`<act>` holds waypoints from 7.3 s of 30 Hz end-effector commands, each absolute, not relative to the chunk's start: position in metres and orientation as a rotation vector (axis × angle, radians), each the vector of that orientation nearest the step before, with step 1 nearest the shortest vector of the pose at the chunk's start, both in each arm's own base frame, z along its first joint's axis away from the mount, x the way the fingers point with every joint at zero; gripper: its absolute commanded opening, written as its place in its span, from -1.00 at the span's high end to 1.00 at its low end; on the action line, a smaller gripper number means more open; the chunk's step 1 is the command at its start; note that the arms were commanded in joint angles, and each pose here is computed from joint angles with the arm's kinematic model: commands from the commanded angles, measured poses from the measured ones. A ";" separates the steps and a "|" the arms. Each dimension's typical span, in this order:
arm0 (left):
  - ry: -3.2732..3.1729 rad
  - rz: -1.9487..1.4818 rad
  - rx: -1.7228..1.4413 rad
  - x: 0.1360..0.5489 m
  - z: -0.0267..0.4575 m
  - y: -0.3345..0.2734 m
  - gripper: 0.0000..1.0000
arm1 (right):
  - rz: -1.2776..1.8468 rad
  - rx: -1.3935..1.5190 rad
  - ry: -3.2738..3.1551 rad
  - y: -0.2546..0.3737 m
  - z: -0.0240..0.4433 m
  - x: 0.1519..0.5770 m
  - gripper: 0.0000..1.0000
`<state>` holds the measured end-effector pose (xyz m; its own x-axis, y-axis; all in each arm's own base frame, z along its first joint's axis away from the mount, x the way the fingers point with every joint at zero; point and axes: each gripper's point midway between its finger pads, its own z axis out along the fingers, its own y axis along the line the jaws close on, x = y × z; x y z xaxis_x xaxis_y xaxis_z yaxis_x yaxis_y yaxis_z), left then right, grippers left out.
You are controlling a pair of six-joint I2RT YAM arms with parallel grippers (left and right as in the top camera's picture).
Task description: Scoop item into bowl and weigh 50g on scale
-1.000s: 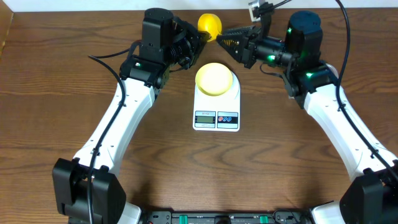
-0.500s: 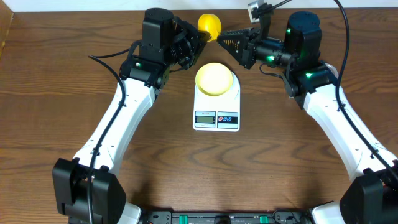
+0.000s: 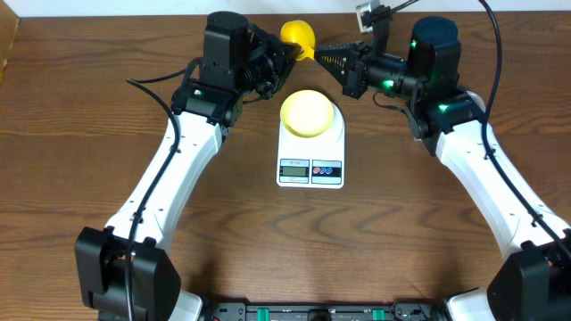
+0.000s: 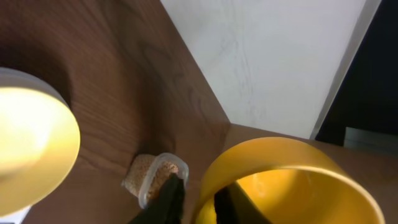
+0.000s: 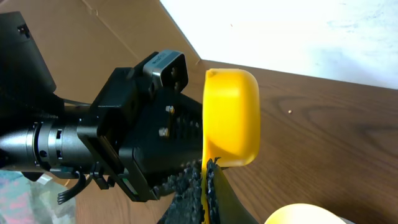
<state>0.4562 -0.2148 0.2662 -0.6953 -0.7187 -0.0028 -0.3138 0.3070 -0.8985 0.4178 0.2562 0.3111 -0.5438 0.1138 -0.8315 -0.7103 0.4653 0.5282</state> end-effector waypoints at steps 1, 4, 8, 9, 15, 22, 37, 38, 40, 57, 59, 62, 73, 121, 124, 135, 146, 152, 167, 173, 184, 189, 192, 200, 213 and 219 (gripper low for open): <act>2.192 -1.364 -0.900 0.454 0.264 -0.218 0.44 | 1.206 -0.496 1.825 0.255 0.322 0.417 0.98; 2.192 -1.364 -0.900 0.454 0.264 -0.218 0.39 | 1.197 -0.479 1.832 0.250 0.321 0.420 0.97; 2.192 -1.364 -0.900 0.454 0.264 -0.218 0.33 | 1.155 -0.419 1.879 0.241 0.312 0.428 0.98; 2.192 -1.364 -0.899 0.454 0.264 -0.218 0.32 | 1.142 -0.403 1.893 0.240 0.309 0.429 0.97; 2.175 -1.341 -0.810 0.459 0.269 -0.215 0.32 | 1.092 -0.341 1.937 0.229 0.300 0.437 0.98; 2.173 -1.283 -0.704 0.462 0.269 -0.208 0.33 | 1.071 -0.302 1.943 0.214 0.298 0.444 0.97; 2.176 -1.198 -0.516 0.463 0.270 -0.206 0.32 | 1.141 -0.186 1.977 0.209 0.299 0.446 0.98; 2.176 -1.195 -0.509 0.463 0.270 -0.206 0.32 | 1.152 -0.180 1.973 0.210 0.301 0.446 0.98; 2.177 -1.193 -0.493 0.463 0.270 -0.207 0.32 | 1.174 -0.163 1.967 0.211 0.304 0.446 0.98; 2.148 -1.301 -0.382 0.458 0.286 -0.221 0.28 | 1.276 -0.216 1.933 0.245 0.317 0.430 0.98; 2.151 -1.300 -0.383 0.457 0.286 -0.221 0.28 | 1.283 -0.231 1.917 0.246 0.320 0.430 0.98; 2.152 -1.304 -0.381 0.457 0.286 -0.222 0.28 | 1.261 -0.227 1.908 0.243 0.321 0.433 0.97; 2.153 -1.308 -0.378 0.456 0.286 -0.222 0.28 | 1.155 -0.218 1.881 0.226 0.321 0.447 0.97; 2.120 -1.201 -0.530 0.471 0.280 -0.205 0.85 | 1.281 -0.393 1.846 0.244 0.328 0.422 0.42; 2.135 -1.212 -0.574 0.469 0.276 -0.204 0.85 | 1.276 -0.408 1.841 0.247 0.328 0.421 0.42; 2.168 -1.195 -0.572 0.465 0.269 -0.204 0.85 | 1.258 -0.443 1.813 0.250 0.332 0.420 0.46; 2.178 -1.219 -0.560 0.462 0.270 -0.209 0.85 | 1.237 -0.429 1.818 0.253 0.330 0.422 0.56; 2.180 -1.228 -0.560 0.462 0.270 -0.210 0.85 | 1.230 -0.416 1.836 0.252 0.326 0.422 0.56; 2.186 -1.244 -0.549 0.460 0.271 -0.212 0.85 | 1.198 -0.406 1.844 0.251 0.323 0.425 0.86; 2.185 -1.243 -0.548 0.460 0.271 -0.212 0.85 | 1.198 -0.406 1.844 0.251 0.323 0.425 0.97; 2.169 -1.217 -0.498 0.464 0.273 -0.205 0.72 | 1.164 -0.371 1.875 0.241 0.316 0.431 0.98; 2.167 -1.185 -0.439 0.466 0.273 -0.198 0.47 | 1.121 -0.327 1.913 0.221 0.307 0.440 0.98; 2.163 -1.179 -0.423 0.466 0.273 -0.199 0.33 | 1.109 -0.300 1.926 0.211 0.304 0.444 0.98; 2.146 -1.119 -0.295 0.468 0.276 -0.198 0.16 | 1.090 -0.299 1.956 0.206 0.296 0.443 0.98; 2.212 -0.754 -0.055 0.469 0.246 -0.168 -0.50 | 1.009 -0.175 2.012 0.150 0.282 0.459 0.98; 2.316 -0.638 -0.135 0.461 0.222 -0.151 -0.94 | 0.987 -0.144 2.022 0.136 0.279 0.462 0.98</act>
<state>0.4585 -0.1660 0.2328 -0.7413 -0.2839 -0.6082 0.1292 0.8289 -0.5443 0.4602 0.1394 0.2682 -0.6550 0.2563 -0.7108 -0.4076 0.6723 0.6180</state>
